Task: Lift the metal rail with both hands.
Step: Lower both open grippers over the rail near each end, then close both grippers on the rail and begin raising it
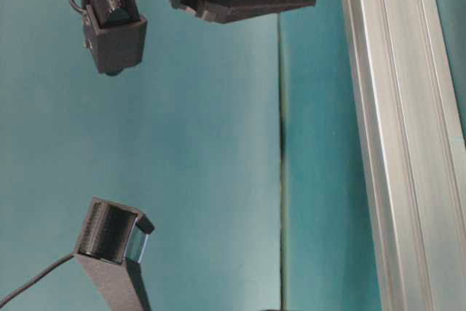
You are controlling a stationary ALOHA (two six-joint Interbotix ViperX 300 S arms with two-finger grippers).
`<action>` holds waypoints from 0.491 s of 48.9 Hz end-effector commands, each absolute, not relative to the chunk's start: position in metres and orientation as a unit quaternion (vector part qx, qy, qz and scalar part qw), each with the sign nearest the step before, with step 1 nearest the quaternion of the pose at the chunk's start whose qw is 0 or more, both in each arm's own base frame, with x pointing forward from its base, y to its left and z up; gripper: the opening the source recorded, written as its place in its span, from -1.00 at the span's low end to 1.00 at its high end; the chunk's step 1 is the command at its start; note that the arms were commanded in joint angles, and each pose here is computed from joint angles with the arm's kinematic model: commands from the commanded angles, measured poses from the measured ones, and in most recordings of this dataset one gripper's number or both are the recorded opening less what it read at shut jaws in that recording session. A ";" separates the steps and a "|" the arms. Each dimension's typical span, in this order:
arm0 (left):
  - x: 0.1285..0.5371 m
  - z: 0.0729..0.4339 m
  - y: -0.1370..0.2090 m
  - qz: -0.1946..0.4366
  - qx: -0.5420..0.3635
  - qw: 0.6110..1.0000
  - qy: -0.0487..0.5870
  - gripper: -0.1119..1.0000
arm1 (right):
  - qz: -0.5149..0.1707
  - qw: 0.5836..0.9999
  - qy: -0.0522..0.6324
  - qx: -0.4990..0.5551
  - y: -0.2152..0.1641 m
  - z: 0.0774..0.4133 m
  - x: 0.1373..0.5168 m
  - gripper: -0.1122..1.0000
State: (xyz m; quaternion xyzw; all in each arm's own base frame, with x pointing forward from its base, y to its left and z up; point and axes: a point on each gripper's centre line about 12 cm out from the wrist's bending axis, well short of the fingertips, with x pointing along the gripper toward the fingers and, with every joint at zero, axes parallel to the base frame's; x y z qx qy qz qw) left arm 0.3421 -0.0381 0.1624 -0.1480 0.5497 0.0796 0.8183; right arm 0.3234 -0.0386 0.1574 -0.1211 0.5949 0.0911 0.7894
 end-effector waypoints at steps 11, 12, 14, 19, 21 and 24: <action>0.344 0.155 -0.039 0.077 -0.149 0.823 0.542 0.98 | 0.095 0.781 0.606 -0.118 -0.037 0.139 0.323 0.98; 0.345 0.155 -0.039 0.076 -0.149 0.824 0.541 0.98 | 0.095 0.781 0.607 -0.118 -0.037 0.138 0.323 0.98; 0.344 0.153 -0.039 0.077 -0.150 0.825 0.540 0.98 | 0.095 0.780 0.606 -0.119 -0.037 0.136 0.323 0.98; 0.345 0.148 -0.040 0.080 -0.157 0.824 0.538 0.98 | 0.096 0.780 0.607 -0.120 -0.037 0.131 0.321 0.98; 0.343 0.145 -0.040 0.082 -0.159 0.823 0.539 0.98 | 0.096 0.779 0.608 -0.120 -0.037 0.128 0.319 0.98; 0.342 0.140 -0.042 0.084 -0.164 0.821 0.540 0.98 | 0.095 0.781 0.606 -0.120 -0.037 0.123 0.318 0.98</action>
